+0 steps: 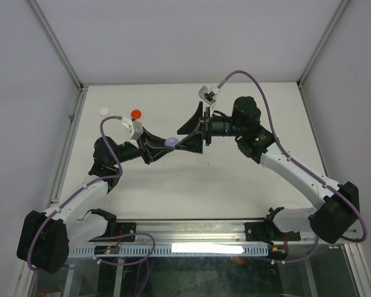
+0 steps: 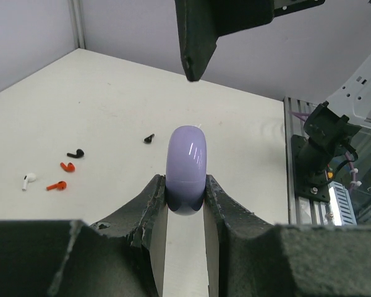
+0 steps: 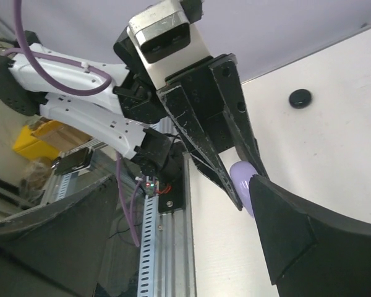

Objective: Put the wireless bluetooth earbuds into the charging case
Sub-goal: Close the charging case, then place the charging case at the center of the board.

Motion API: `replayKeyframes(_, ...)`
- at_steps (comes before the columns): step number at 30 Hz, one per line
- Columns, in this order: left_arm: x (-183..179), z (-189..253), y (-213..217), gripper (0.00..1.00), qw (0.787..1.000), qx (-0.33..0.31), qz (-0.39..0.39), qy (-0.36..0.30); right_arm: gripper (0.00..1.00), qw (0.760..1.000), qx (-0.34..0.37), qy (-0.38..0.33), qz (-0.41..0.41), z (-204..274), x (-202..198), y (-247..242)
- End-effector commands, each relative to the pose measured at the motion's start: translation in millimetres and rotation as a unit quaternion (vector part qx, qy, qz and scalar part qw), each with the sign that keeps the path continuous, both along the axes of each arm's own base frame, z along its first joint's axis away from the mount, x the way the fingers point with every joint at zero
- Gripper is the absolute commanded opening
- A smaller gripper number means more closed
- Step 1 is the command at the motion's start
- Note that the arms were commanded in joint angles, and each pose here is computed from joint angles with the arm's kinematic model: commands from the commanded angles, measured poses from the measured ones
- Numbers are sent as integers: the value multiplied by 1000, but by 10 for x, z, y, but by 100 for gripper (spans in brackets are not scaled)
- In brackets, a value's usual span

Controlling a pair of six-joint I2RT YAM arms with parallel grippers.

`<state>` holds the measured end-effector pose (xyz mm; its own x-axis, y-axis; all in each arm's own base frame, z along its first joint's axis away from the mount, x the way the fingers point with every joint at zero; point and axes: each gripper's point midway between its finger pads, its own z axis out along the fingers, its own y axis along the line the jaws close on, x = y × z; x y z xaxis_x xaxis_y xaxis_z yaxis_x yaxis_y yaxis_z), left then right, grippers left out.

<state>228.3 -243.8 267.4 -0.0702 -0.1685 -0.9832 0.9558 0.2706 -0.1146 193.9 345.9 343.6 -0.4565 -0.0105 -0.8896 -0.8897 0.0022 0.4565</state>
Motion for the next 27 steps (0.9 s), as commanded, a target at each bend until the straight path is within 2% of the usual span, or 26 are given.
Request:
replayKeyframes(1,98,183,14,0,1000,-13,15,-13,89,997,-6,-44,-64,100,118,-154)
replayKeyframes(5,289,50,16,0,998,-9,49,50,89,982,-55,-57,-169,-63,371,-358)
replayKeyframes(10,607,-243,-12,0,976,14,95,194,89,954,-110,-56,-273,-279,553,-681)
replayKeyframes(16,813,-745,-72,0,922,9,130,364,90,917,-161,-51,-362,-633,652,-1053)
replayKeyframes(20,792,-1235,-169,3,880,20,133,455,90,902,-181,-55,-389,-780,665,-1200)
replayKeyframes(27,450,-1900,-558,5,837,87,103,531,90,885,-205,-63,-414,-938,661,-1376)
